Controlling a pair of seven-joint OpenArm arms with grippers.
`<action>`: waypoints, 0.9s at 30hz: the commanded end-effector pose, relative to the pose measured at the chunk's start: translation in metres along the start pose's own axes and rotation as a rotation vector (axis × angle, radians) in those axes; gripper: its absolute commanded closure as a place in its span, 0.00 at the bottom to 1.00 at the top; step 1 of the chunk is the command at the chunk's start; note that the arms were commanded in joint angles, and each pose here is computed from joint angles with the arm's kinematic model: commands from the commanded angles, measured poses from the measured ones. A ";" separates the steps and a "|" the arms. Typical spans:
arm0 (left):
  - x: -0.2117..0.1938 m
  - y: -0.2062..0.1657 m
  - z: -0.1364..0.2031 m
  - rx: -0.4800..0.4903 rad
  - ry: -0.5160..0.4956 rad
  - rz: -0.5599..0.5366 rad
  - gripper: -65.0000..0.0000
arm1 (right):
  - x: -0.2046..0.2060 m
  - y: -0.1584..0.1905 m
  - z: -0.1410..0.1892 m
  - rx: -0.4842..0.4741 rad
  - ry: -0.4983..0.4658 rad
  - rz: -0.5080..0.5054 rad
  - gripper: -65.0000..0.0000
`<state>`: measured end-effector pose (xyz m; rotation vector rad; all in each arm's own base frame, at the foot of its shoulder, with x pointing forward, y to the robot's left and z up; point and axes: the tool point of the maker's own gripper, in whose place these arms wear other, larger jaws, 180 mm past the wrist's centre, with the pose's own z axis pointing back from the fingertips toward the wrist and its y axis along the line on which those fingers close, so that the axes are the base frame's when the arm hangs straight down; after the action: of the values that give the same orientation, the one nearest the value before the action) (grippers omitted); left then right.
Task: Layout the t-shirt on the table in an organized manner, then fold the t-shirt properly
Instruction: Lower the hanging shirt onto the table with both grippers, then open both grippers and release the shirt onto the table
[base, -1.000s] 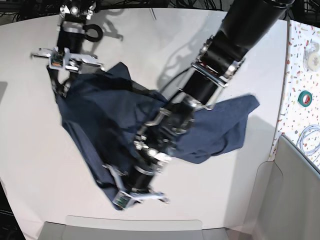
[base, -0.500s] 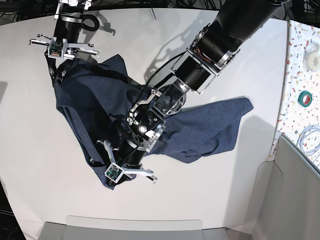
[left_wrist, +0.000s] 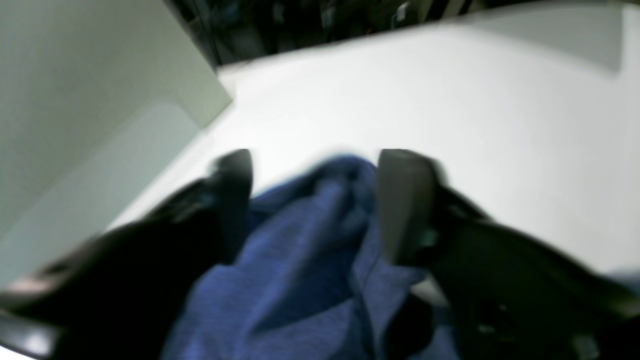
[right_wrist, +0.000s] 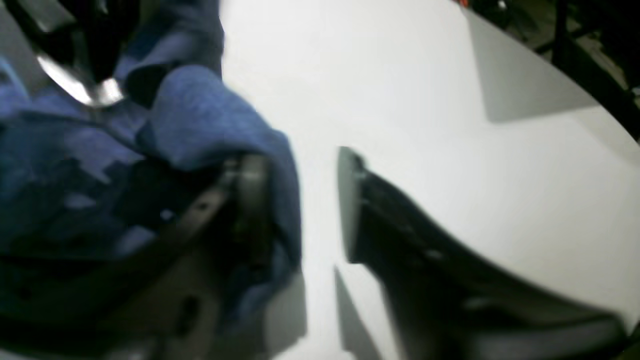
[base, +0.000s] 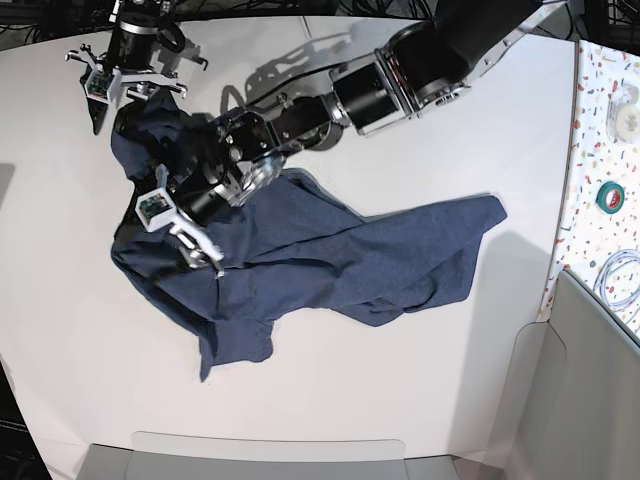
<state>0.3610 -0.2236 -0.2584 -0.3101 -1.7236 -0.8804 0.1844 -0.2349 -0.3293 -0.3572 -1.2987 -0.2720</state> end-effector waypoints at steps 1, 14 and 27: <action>0.023 0.019 -0.005 0.080 -0.086 -0.014 0.29 | 0.014 -0.014 0.001 -0.037 -0.057 0.022 0.52; 0.032 0.143 0.058 0.408 -0.126 0.063 0.35 | 0.091 -0.130 -0.010 -0.362 -0.273 0.113 0.26; -0.040 0.238 0.198 0.710 0.196 0.111 0.47 | 0.124 -0.031 -0.029 -0.131 -0.379 -0.071 0.36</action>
<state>0.3766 0.0914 -0.2394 0.1623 -1.6351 -0.1747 0.2285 -0.2716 -0.2329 -0.4528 -1.6001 -0.3862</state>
